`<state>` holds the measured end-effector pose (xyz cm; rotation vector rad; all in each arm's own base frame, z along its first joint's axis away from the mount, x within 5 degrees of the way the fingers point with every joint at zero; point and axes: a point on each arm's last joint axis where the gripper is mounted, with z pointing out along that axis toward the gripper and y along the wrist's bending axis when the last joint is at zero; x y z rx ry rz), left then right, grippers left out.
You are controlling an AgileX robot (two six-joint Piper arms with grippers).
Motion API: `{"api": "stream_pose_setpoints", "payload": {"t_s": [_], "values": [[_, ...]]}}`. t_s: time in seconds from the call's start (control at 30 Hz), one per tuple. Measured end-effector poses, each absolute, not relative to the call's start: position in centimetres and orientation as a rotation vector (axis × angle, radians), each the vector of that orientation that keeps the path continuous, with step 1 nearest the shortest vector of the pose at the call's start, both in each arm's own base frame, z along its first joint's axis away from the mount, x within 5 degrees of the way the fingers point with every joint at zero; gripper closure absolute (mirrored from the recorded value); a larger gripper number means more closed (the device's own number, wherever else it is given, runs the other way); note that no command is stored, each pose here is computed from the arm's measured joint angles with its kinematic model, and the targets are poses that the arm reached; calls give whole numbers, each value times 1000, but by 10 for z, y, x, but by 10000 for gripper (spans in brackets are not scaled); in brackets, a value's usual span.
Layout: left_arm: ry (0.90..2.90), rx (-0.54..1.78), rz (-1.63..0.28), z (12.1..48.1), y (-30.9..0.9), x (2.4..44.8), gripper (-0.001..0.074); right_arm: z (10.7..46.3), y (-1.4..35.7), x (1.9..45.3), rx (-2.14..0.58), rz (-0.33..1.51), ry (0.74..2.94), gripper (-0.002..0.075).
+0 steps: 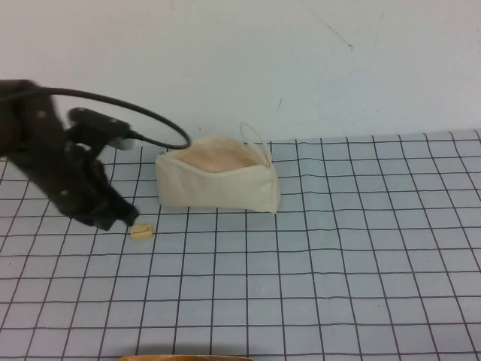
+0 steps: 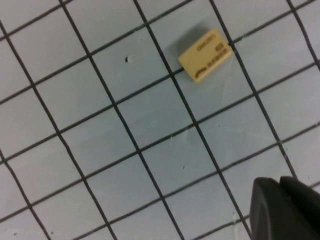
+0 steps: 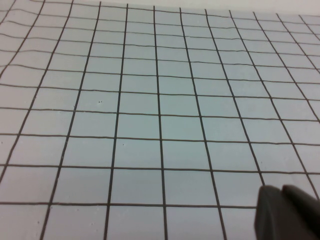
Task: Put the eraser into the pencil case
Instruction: Pick up the eraser from the table
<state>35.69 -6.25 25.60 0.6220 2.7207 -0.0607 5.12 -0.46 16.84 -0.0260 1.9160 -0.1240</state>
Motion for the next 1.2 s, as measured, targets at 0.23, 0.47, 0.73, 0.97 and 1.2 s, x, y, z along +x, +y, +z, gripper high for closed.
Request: {"api": "stream_pose_setpoints", "payload": {"t_s": [0.23, 0.47, 0.73, 0.97, 1.2], "values": [[2812, 502, -64, 239, -92, 392, 715, 168, -5, 51, -26, -124, 1916, 727], [2888, 362, -122, 214, -99, 411, 369, 168, -5, 51, -26, -124, 1916, 727], [2888, 151, -109, 184, -99, 426, 190, 168, -5, 51, -26, -124, 1916, 727], [2895, 114, -106, 166, -100, 431, 251, 168, -5, 51, -26, -124, 1916, 727], [2890, 109, -84, 165, -99, 433, 320, 168, -5, 51, -26, -124, 1916, 727]]}}
